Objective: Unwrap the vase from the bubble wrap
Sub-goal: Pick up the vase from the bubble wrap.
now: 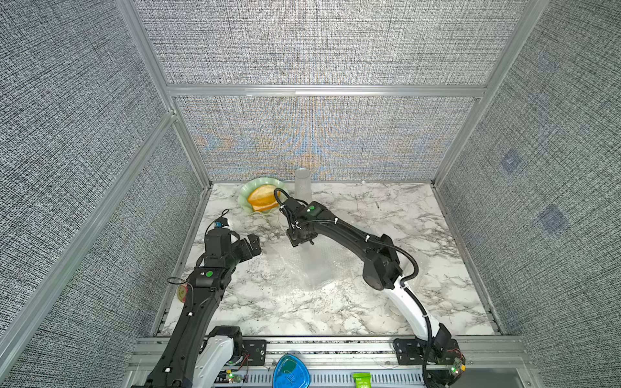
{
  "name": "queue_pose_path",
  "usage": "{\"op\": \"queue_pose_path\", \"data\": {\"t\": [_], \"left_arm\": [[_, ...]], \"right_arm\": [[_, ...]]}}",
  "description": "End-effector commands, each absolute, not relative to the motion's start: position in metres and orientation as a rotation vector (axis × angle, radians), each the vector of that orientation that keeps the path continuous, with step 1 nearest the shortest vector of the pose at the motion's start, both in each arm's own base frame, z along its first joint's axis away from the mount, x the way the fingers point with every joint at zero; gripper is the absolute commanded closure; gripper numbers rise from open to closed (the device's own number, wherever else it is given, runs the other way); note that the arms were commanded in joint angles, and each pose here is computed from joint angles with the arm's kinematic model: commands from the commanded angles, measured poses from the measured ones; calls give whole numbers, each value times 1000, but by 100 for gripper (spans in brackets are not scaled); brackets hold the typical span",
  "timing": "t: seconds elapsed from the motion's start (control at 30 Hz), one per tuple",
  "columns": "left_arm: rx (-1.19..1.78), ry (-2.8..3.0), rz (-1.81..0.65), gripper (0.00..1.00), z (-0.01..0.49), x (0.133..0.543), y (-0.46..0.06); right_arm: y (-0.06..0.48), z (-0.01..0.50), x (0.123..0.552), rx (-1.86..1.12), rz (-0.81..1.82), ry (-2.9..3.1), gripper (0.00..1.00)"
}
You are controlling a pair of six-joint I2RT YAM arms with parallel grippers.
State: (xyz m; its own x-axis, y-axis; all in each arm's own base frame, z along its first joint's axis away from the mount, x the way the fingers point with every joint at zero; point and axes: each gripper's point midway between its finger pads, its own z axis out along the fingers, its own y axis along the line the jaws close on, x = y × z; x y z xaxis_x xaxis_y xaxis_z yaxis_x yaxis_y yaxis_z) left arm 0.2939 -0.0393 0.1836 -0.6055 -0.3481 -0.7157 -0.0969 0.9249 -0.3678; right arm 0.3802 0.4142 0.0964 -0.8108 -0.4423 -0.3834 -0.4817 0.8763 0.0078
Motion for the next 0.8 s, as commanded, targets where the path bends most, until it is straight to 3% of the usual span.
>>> {"op": "queue_pose_path", "data": {"t": [0.0, 0.43, 0.77], "left_arm": [[-271, 2157, -397, 0, 196, 297, -44], [-242, 2138, -429, 0, 201, 294, -49], [-232, 2150, -444, 0, 198, 296, -52]], "right_arm": [[420, 126, 382, -622, 207, 2603, 51], [408, 190, 341, -588, 31, 2371, 54], [383, 237, 326, -509, 46, 2200, 55]]}}
